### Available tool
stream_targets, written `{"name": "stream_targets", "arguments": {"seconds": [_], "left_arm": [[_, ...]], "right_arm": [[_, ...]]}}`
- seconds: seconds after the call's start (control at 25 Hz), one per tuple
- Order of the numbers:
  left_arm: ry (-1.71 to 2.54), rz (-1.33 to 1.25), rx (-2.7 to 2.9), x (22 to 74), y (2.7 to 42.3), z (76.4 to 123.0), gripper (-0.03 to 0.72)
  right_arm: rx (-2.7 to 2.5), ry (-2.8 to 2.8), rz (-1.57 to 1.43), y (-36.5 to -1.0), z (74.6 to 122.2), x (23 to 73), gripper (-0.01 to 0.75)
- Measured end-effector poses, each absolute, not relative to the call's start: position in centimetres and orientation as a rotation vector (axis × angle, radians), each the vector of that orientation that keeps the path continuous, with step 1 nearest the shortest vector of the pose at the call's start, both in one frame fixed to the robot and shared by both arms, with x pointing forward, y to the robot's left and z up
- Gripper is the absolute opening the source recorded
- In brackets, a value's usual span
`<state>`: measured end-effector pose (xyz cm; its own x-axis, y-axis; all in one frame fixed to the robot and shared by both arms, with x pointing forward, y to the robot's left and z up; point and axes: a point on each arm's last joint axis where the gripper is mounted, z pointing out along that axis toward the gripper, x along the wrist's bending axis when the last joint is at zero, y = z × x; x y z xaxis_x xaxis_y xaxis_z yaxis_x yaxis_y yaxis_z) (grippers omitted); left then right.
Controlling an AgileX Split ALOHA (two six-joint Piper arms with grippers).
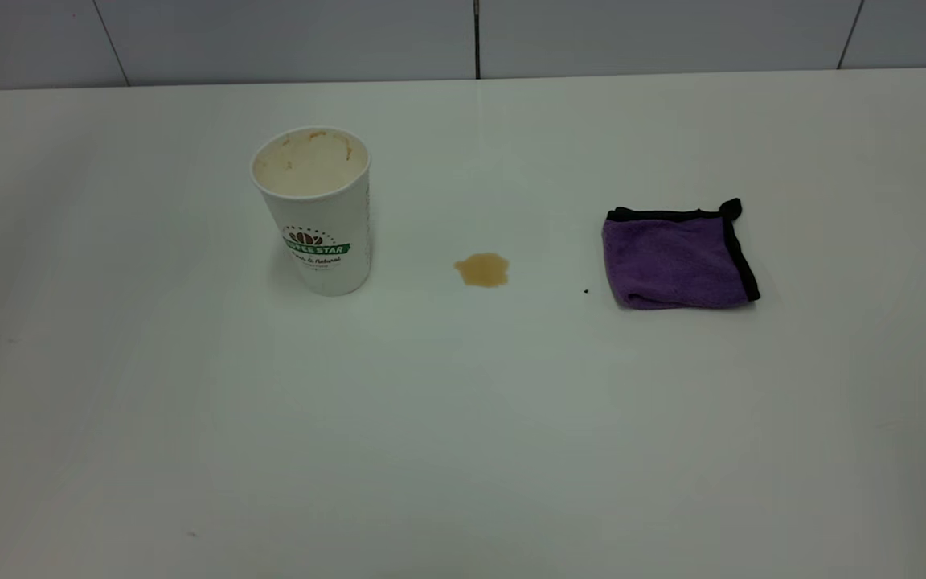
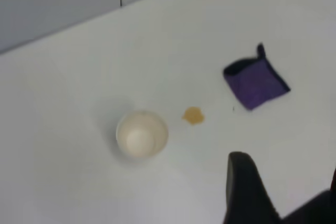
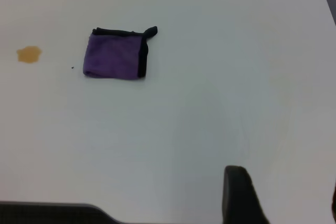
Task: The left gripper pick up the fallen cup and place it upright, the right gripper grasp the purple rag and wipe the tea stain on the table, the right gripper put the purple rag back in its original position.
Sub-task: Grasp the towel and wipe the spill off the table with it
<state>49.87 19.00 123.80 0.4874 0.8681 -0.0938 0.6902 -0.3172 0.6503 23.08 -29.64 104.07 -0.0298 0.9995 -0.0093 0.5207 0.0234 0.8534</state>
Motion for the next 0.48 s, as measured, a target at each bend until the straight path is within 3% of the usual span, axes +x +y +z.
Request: {"name": "stream_targets", "arguments": {"seconds": [0.48], "left_arm": [[1.502,0.167,2.37,40.0,23.3,111.6,0.429]], "right_arm": [[1.574,1.63,0.905,-29.6,104.1,23.1,0.45]]}}
